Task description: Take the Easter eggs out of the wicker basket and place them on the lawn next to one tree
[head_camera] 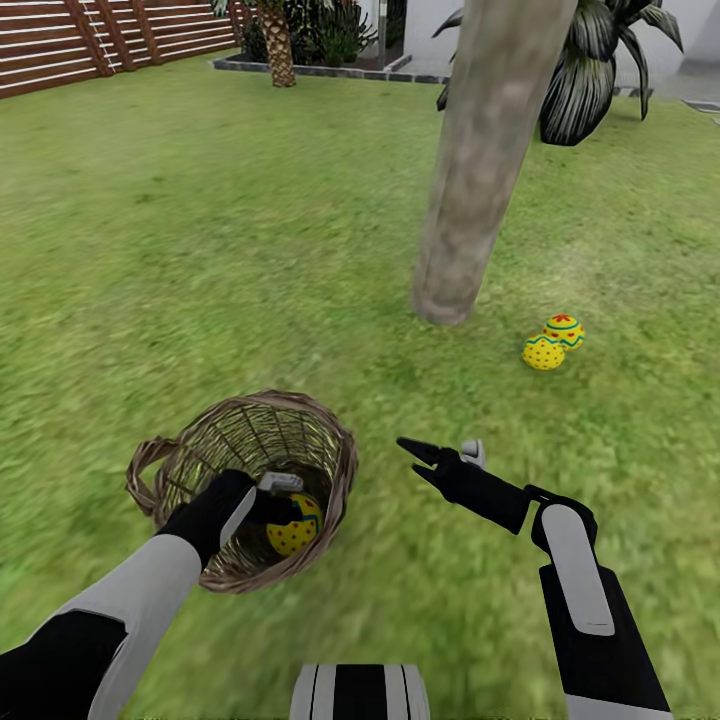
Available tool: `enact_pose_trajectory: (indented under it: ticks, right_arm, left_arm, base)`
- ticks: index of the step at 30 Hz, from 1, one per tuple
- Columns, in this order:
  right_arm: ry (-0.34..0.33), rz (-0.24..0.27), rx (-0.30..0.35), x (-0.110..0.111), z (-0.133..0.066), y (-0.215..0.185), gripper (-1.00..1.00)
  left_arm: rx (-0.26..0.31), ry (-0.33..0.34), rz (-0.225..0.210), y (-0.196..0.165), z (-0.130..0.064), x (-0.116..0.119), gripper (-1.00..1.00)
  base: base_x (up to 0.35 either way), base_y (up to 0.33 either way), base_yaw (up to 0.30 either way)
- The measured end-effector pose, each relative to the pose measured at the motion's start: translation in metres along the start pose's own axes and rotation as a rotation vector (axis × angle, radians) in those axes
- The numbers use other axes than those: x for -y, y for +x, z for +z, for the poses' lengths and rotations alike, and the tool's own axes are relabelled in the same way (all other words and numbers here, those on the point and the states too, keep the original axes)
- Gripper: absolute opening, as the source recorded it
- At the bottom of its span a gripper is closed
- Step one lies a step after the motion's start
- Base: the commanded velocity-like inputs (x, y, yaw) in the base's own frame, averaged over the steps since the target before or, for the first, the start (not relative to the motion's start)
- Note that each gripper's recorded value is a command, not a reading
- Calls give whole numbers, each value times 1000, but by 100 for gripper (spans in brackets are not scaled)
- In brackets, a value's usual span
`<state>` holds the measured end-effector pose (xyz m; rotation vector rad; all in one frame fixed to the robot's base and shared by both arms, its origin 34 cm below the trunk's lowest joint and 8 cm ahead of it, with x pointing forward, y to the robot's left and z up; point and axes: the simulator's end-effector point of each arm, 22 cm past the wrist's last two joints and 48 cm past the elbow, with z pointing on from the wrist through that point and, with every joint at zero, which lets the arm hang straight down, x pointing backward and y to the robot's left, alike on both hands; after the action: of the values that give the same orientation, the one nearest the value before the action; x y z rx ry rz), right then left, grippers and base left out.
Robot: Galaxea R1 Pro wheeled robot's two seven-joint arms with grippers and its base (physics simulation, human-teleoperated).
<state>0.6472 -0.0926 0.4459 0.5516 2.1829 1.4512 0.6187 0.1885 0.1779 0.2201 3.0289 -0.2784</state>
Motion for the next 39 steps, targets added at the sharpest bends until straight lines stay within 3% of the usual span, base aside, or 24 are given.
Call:
enact_pose_trajectory:
  ticks: [9, 26, 39]
  right_arm:
    - [4, 6, -3, 4, 1, 1, 100]
    - [14, 18, -9, 14, 4, 3, 100]
    - [28, 35, -18, 27, 8, 7, 100]
  left_arm:
    - [55, 12, 10, -10, 4, 2, 100]
    - [68, 15, 9, -10, 12, 1, 100]
    - [74, 47, -24, -8, 24, 6, 100]
  base:
    - [0, 0, 0]
    - [0, 0, 0]
    - [0, 0, 0]
